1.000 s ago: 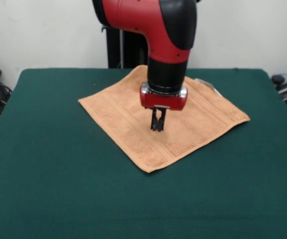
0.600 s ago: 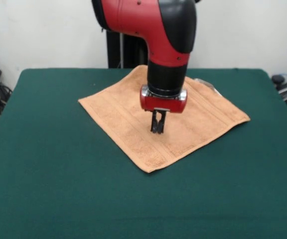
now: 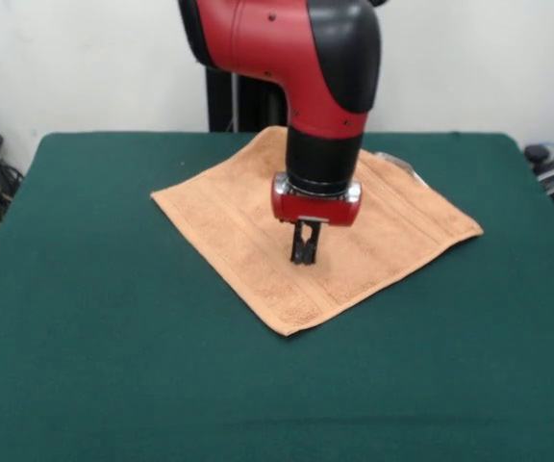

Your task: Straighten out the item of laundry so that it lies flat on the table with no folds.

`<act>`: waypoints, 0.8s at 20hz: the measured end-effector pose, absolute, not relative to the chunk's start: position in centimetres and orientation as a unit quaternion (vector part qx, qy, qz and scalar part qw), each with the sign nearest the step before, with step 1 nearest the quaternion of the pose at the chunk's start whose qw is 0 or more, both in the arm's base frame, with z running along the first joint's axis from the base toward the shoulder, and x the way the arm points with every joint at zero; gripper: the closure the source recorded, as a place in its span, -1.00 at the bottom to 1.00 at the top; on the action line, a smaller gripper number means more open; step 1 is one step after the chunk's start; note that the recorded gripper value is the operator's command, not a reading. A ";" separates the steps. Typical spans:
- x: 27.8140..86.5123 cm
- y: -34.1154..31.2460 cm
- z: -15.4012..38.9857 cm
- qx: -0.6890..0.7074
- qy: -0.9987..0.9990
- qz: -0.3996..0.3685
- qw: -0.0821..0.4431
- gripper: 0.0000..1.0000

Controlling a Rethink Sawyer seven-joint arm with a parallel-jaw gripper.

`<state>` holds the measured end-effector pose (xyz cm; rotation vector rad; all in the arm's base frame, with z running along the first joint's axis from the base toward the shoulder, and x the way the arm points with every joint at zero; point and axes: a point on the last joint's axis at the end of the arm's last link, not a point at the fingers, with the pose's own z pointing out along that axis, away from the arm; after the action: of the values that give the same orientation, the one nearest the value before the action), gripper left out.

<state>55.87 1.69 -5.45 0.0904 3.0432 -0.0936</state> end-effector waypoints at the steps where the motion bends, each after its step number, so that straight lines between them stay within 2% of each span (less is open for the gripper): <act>1: 55.9 1.7 -5.5 0.030 0.998 -0.031 0.048 1.00; 16: 56.3 1.5 -5.6 0.029 0.998 -0.031 0.049 1.00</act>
<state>56.33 1.53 -5.59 0.0882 3.0415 -0.0953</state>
